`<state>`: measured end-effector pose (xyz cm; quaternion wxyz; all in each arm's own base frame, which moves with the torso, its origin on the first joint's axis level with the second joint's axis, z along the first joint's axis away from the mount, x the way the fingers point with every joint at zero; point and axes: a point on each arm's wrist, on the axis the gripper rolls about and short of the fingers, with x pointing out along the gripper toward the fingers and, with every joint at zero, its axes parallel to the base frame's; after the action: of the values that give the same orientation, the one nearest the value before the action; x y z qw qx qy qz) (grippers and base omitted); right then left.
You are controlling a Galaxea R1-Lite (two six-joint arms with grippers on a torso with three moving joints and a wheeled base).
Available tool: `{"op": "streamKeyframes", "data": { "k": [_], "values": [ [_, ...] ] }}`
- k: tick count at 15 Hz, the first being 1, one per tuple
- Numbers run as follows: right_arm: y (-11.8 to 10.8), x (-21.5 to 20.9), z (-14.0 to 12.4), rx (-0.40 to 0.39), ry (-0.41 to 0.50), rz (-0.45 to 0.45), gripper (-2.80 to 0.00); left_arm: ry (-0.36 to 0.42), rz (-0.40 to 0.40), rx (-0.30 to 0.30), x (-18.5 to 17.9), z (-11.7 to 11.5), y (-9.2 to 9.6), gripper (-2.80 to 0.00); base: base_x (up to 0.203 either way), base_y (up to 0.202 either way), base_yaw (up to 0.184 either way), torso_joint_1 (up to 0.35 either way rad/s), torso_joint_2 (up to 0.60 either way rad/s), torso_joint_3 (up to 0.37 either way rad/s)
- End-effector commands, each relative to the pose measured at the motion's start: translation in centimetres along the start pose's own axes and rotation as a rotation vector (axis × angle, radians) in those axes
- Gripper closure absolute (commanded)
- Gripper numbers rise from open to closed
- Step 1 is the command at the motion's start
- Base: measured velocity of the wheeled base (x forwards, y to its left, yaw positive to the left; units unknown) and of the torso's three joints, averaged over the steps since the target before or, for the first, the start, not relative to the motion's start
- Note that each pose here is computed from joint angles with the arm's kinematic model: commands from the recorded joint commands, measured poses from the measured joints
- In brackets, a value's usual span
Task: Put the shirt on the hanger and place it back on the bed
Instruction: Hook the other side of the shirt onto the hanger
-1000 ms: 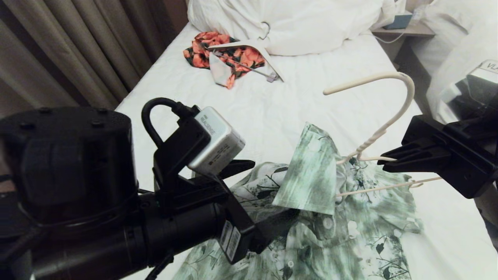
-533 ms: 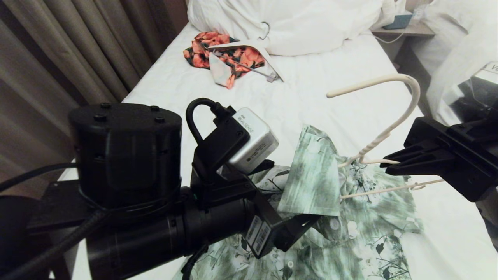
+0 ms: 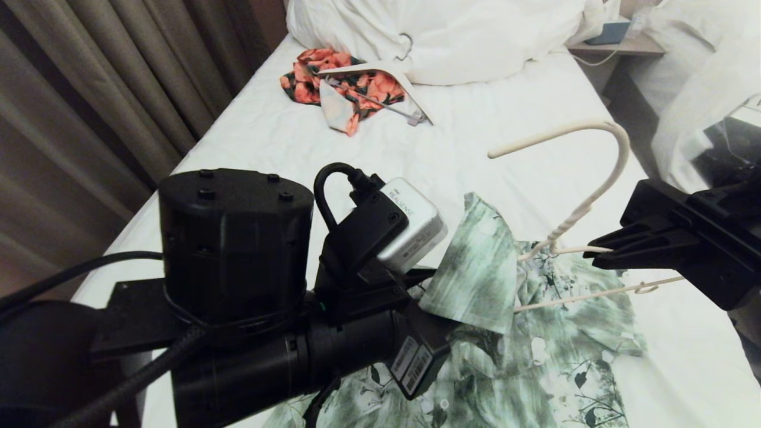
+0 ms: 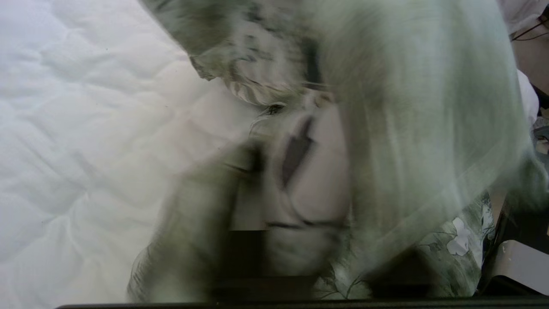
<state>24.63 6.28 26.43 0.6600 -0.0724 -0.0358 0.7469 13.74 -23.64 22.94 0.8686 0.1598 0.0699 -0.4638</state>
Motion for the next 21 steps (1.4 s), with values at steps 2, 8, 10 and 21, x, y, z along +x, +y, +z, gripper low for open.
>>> {"op": "streamKeyframes", "data": {
  "k": [2,8,10,21],
  "values": [
    [0.0,-0.4,0.0,-0.003,-0.004,-0.013,0.00,-0.002,0.003,0.001,-0.2,0.0,0.0,0.00,0.000,0.000,0.000,0.000,0.00,0.000],
    [0.2,-1.1,0.6,-0.044,0.012,-0.045,0.00,0.007,0.005,0.001,0.1,-0.2,0.0,0.00,0.000,0.000,0.000,0.000,0.00,0.000],
    [0.3,-1.1,0.7,-0.046,0.021,-0.051,0.00,0.006,0.006,0.002,0.1,-0.2,0.0,0.00,0.000,0.000,0.000,0.000,0.00,0.000],
    [1.3,-2.1,1.7,-0.033,0.012,-0.091,-2.80,-0.025,0.015,-0.005,-0.8,0.4,0.3,0.00,0.000,0.000,0.000,0.000,0.00,0.000]
  ]
}}
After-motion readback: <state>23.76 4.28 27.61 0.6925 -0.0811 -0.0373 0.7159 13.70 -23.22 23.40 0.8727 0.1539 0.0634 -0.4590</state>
